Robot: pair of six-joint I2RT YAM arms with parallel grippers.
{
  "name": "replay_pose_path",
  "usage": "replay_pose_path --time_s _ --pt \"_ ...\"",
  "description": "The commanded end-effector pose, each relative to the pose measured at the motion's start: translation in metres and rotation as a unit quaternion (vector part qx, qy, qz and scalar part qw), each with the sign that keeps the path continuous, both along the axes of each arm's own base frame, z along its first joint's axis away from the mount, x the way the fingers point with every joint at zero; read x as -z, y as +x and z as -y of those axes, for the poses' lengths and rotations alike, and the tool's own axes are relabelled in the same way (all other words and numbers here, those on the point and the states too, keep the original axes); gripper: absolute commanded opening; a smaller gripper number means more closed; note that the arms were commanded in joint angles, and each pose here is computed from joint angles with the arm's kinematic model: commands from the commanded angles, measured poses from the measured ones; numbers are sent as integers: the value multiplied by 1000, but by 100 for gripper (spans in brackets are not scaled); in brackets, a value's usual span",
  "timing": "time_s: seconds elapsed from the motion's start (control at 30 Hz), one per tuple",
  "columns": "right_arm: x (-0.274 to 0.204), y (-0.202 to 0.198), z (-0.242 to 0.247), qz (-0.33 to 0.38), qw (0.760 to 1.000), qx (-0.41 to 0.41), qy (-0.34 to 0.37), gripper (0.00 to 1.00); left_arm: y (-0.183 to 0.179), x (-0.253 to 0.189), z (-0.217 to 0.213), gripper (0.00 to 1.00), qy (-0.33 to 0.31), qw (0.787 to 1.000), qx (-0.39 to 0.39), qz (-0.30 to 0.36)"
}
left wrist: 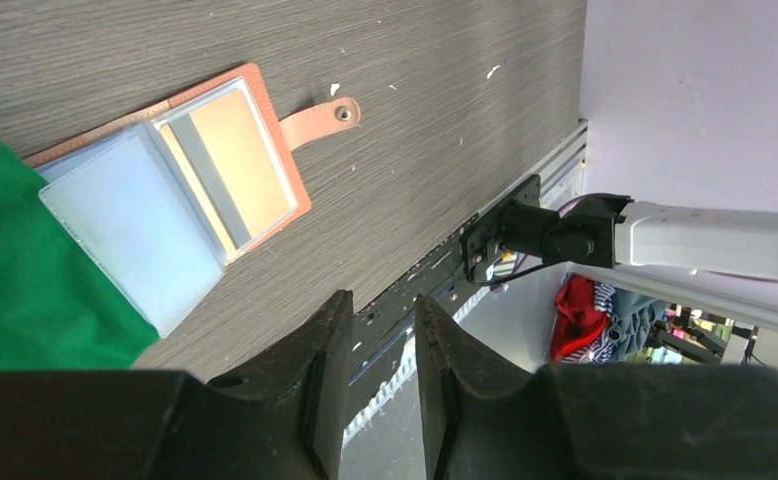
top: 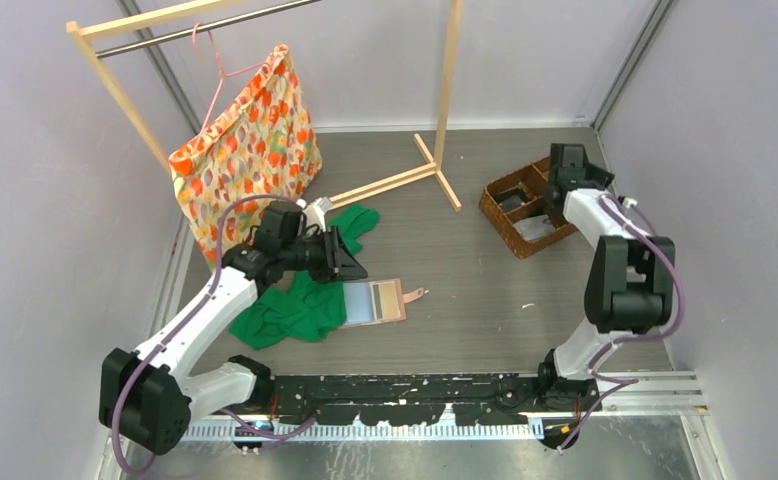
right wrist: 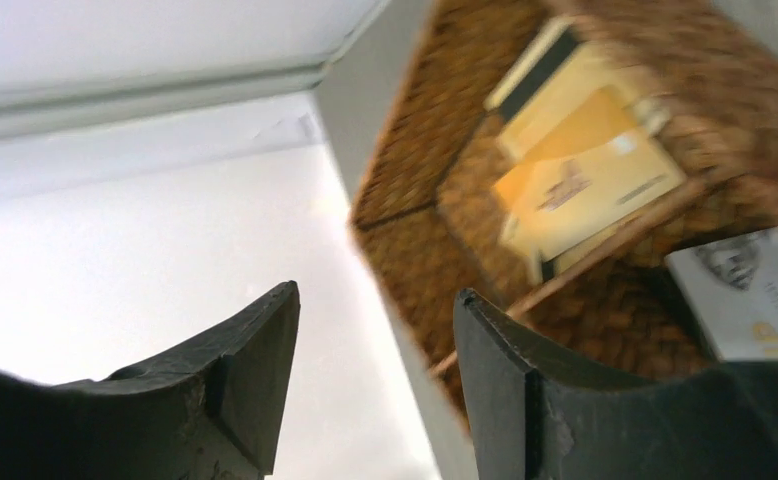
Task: Take the credit cards out of the card holder
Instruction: Place the credit card in the storage box, then remove the credit card from the card holder.
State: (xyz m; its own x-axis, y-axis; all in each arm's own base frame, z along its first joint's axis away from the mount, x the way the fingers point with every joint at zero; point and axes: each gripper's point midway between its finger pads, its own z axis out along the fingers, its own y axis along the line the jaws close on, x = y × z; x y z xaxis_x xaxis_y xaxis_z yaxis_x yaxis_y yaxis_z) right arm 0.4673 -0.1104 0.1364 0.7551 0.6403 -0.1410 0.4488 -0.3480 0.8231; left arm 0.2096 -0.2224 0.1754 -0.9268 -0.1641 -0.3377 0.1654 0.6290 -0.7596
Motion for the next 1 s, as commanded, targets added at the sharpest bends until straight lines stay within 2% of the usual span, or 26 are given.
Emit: replay_pose_path --time_s 0.0,0.07,0.13,0.17,0.23,0.33,0.43,0.53,0.6,0.7,0.97 --pt "-117 -1 -14 61 987 -110 -103 63 11 -22 12 31 -30 999 8 23" --pt "-141 -4 -38 39 965 -210 -153 63 10 -19 16 31 -30 999 11 17" --pt "-150 -9 -83 25 914 -354 -198 62 10 -13 21 31 -26 1000 12 11" --pt "-150 -15 -108 36 888 -415 -195 60 10 -9 23 31 -23 1000 10 6" --pt "-142 -36 -173 59 810 -548 -202 60 10 6 22 31 -18 1000 -8 -9" --pt "-104 -87 -257 48 704 -685 -181 60 15 31 16 31 1 999 -44 -27" --pt "-54 -143 -324 27 614 -776 -141 59 14 52 10 31 25 997 -58 -50" --pt "-19 -189 -371 26 545 -832 -102 59 12 73 5 31 47 994 -68 -67" --pt "-4 -210 -391 23 515 -852 -89 59 11 86 2 30 59 992 -72 -81" --pt "12 -228 -415 29 482 -873 -70 59 10 102 3 30 67 991 -70 -95" --pt "51 -231 -434 10 457 -888 -45 58 6 132 -7 28 109 984 -74 -121"
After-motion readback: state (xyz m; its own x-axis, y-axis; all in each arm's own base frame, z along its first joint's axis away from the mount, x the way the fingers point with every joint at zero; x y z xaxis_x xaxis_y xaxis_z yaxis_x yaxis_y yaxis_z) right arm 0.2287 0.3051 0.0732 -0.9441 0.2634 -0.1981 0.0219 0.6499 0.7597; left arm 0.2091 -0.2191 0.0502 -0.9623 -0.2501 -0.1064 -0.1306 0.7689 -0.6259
